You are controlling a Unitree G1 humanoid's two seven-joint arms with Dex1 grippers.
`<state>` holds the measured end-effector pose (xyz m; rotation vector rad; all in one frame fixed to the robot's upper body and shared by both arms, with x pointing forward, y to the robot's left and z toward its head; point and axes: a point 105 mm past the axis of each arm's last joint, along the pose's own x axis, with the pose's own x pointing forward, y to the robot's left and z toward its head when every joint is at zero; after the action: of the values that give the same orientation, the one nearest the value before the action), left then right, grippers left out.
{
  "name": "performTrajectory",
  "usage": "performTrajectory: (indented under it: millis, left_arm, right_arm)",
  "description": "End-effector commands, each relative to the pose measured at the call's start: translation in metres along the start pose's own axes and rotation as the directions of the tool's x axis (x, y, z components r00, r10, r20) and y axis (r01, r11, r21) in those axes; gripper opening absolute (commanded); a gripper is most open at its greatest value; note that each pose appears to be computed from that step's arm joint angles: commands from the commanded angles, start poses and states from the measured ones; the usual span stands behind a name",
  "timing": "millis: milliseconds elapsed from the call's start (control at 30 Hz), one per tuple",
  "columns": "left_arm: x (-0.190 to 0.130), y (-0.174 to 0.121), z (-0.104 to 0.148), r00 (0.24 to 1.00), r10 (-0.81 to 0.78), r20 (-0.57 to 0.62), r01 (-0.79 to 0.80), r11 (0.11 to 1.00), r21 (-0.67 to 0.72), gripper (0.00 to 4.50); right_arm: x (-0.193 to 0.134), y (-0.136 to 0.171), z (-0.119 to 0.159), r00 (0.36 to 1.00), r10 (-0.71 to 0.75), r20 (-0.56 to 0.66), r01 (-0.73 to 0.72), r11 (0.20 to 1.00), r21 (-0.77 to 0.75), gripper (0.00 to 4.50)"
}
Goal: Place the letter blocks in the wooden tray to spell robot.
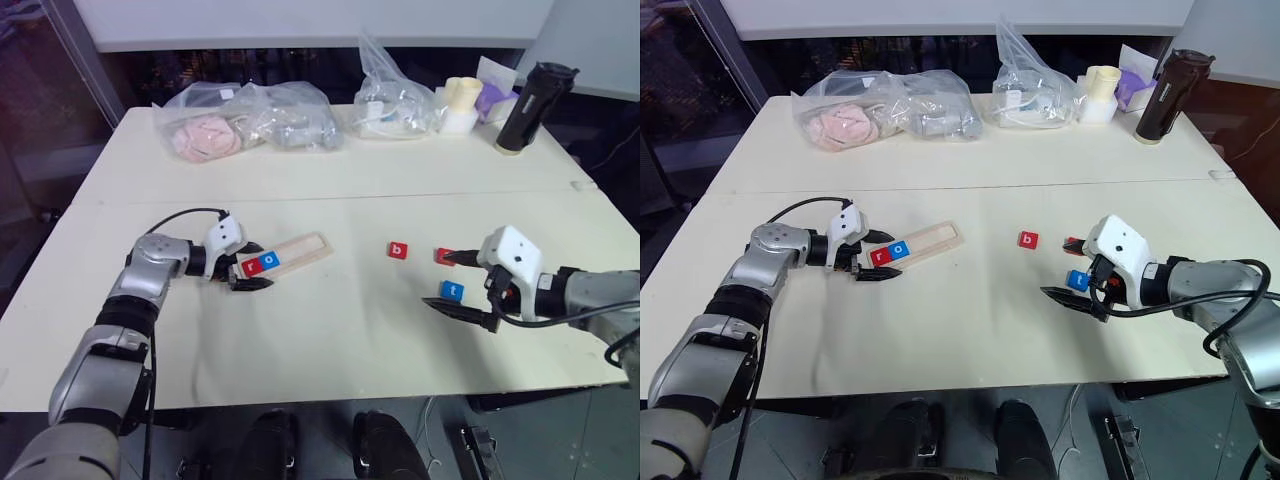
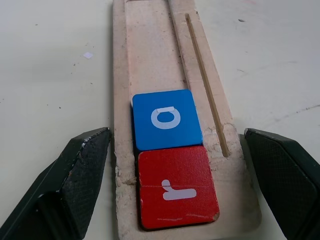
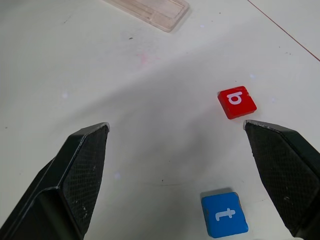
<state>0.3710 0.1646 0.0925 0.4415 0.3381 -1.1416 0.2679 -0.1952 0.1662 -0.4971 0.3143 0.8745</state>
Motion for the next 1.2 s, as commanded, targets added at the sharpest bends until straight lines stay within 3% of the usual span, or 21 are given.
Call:
performTrajectory:
  millis: [33,133,167,500,733,933,1200]
  left_arm:
    - [0.001,-0.005,-0.019,0.999,-0.001,-0.043,-0.001,0.999,-0.054,4.24]
    - [0.003,-0.006,-0.019,0.999,-0.005,-0.038,0.003,0.998,-0.062,3.26]
    - [0.004,-0.007,-0.02,0.999,-0.008,-0.037,0.006,0.998,-0.066,3.14]
    - [0.008,-0.018,-0.013,0.997,-0.067,-0.025,0.066,0.997,-0.028,3.14]
    - [0.036,-0.052,0.027,0.969,-0.239,0.061,0.235,0.97,0.066,3.14]
    - [0.066,-0.069,0.047,0.948,-0.316,0.047,0.308,0.943,0.126,3.14]
    - [0.083,-0.084,0.052,0.941,-0.335,-0.036,0.334,0.914,0.231,3.14]
  right_arm:
    - [-0.002,-0.001,0.01,1.0,-0.006,0.026,0.007,0.999,-0.048,4.48]
    - [-0.001,0.0,0.011,1.0,-0.004,0.028,0.005,0.999,-0.048,4.5]
    - [-0.001,0.0,0.011,1.0,-0.003,0.028,0.005,0.999,-0.047,4.5]
    - [0.0,0.0,0.011,1.0,-0.001,0.027,0.003,0.999,-0.05,4.5]
    - [0.002,-0.001,0.011,1.0,-0.003,0.028,0.004,0.999,-0.052,4.5]
    - [0.005,0.001,0.012,1.0,0.006,0.031,-0.004,0.999,-0.052,4.5]
    - [0.005,0.006,0.011,1.0,0.01,0.029,-0.009,0.999,-0.042,4.5]
